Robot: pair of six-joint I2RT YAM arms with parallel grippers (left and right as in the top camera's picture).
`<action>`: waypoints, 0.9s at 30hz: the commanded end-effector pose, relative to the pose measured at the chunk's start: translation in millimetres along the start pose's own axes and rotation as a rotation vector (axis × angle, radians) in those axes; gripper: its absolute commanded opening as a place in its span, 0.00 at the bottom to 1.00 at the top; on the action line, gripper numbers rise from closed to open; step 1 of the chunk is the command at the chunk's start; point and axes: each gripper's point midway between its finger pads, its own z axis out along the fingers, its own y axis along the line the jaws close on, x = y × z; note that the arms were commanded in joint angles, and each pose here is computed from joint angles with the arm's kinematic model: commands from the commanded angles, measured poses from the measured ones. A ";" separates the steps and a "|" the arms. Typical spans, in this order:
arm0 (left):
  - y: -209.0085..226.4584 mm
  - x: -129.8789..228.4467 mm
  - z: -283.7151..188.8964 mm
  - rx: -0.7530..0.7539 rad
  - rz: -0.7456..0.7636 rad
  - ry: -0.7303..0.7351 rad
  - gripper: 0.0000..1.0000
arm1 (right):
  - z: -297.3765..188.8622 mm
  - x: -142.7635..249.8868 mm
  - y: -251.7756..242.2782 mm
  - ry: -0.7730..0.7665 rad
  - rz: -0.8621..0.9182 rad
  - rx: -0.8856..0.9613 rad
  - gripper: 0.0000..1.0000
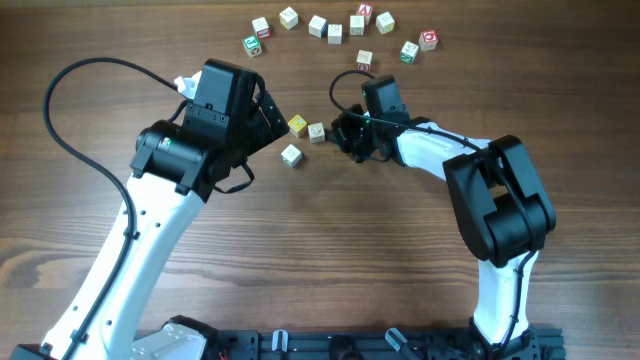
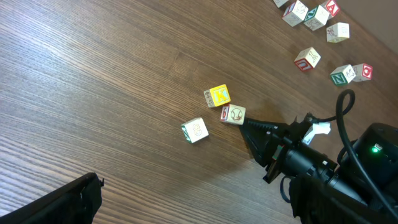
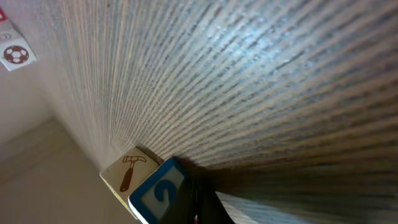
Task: Form a circle
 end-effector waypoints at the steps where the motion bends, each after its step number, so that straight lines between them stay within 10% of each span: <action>1: 1.3 0.6 1.3 -0.004 -0.011 0.004 1.00 | 2.8 -25.6 -20.2 -0.146 -0.122 0.087 0.04; 12: -1.2 -3.0 1.3 0.005 -0.014 -0.012 1.00 | -58.1 -76.7 3.4 -0.247 -0.542 0.088 0.04; 27: -31.6 -54.4 18.3 0.088 -0.168 -0.218 1.00 | -82.2 -114.7 -23.1 -0.317 -0.415 0.164 0.05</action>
